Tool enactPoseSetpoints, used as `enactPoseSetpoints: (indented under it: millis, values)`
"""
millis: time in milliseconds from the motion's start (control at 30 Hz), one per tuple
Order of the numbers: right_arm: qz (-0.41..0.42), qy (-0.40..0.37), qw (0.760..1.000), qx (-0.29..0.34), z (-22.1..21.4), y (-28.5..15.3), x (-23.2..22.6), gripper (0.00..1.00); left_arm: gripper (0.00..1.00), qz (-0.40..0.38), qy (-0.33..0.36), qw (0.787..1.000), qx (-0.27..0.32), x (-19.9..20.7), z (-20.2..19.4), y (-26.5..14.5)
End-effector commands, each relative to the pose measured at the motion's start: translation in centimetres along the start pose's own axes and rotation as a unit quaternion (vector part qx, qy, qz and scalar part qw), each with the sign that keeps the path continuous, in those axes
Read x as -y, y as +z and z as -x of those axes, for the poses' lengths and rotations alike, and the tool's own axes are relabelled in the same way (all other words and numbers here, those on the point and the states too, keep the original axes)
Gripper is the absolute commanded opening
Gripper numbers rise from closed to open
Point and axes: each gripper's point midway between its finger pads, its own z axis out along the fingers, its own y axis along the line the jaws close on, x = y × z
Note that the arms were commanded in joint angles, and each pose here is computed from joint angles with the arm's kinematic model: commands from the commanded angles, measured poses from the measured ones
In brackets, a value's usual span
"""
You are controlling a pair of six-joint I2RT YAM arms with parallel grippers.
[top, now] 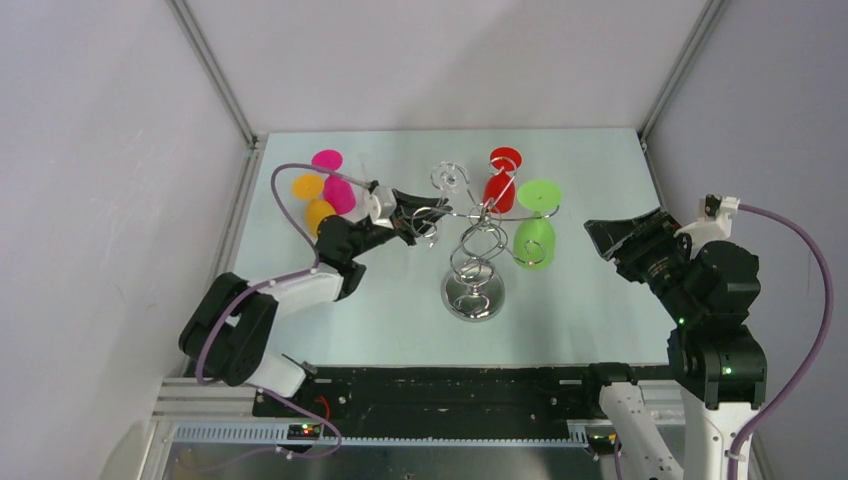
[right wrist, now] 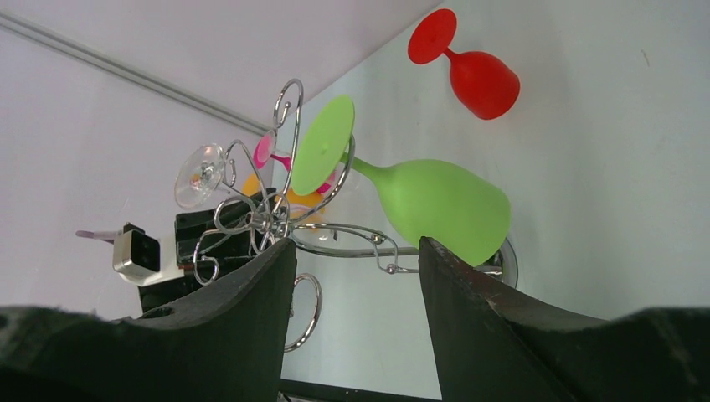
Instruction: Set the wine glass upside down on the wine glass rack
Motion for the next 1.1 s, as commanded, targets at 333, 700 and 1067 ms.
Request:
enactPoseSetpoints:
  millis: [333,700,1067]
  values:
    - [-0.017,0.004,1.000,0.019,0.1,-0.4,1.0,0.61,0.00,-0.003,0.032,0.998,0.056,-1.0,3.3,2.4]
    - [-0.015,0.009,1.000,0.020,0.0,-0.6,0.9,0.61,0.00,0.017,0.026,0.998,0.061,-2.3,2.8,3.2]
    - [-0.010,0.013,1.000,0.018,-0.1,-0.8,0.6,0.61,0.00,0.071,0.024,0.994,0.078,-4.2,3.1,3.0]
